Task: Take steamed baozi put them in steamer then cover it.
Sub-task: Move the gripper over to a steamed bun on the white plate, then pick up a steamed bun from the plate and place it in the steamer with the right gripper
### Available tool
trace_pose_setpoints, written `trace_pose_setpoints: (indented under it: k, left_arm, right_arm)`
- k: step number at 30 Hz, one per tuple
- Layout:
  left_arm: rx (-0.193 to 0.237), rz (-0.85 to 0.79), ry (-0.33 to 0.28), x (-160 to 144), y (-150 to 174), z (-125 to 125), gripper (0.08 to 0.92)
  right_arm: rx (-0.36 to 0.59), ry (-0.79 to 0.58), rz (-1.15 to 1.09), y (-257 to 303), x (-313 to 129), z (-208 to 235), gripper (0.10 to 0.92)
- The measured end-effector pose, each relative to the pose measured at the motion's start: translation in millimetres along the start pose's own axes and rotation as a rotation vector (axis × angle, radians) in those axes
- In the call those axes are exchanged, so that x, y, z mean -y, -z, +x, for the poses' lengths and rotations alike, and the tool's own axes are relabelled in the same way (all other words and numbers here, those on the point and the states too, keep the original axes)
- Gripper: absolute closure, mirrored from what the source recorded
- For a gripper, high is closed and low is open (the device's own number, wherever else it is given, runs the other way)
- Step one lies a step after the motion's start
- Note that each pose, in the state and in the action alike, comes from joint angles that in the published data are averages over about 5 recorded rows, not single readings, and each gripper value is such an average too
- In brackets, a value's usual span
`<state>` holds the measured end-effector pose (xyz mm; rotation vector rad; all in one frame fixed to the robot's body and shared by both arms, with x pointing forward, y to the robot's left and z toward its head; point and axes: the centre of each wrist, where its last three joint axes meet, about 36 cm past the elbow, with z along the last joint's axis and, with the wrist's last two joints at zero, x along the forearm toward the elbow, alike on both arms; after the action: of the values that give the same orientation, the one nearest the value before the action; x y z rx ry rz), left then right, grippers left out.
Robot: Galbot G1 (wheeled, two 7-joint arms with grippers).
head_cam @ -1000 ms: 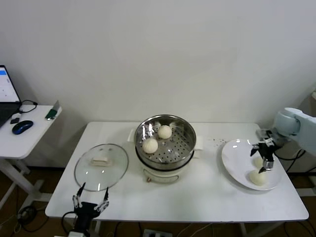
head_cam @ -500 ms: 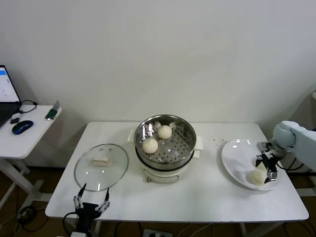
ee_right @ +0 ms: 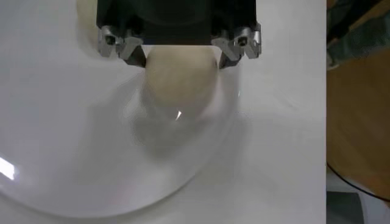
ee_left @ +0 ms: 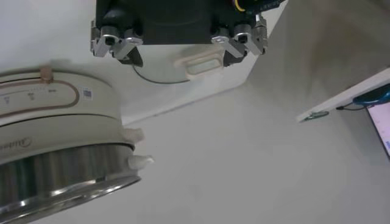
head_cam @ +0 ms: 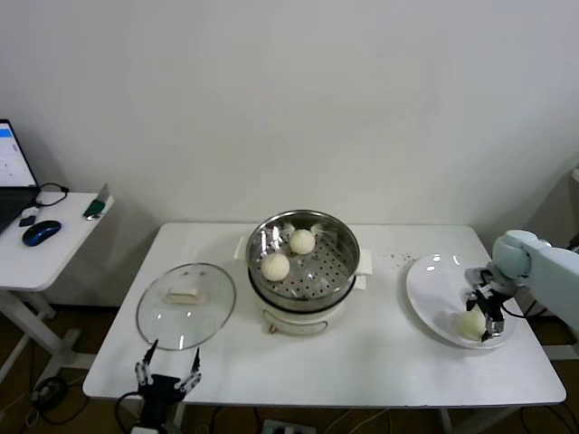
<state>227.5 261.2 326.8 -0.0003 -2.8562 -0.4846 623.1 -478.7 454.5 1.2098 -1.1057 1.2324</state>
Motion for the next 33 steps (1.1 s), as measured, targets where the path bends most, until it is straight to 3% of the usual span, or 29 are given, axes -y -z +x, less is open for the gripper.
trace_pose_setpoints:
  k: [11, 17, 25, 33]
  left_arm:
    - [-0.002, -0.002, 0.0, 1.2, -0.4, 1.2, 0.177]
    - [-0.003, -0.002, -0.002, 1.7, -1.1, 2.4, 0.177]
    - [-0.003, -0.003, -0.006, 2.4, -0.7, 4.8, 0.177]
    - [-0.004, -0.003, -0.013, 4.5, -1.9, 6.7, 0.177]
  right_arm:
    - [0.01, -0.006, 0.026, 5.5, 7.9, 4.2, 0.299]
    - [0.025, -0.031, 0.087, 14.7, 23.0, 30.4, 0.301]
    - [0.01, -0.103, 0.338, 57.3, 62.0, 119.2, 0.298]
    - [-0.043, -0.194, 0.716, 146.1, 81.0, 228.7, 0.293]
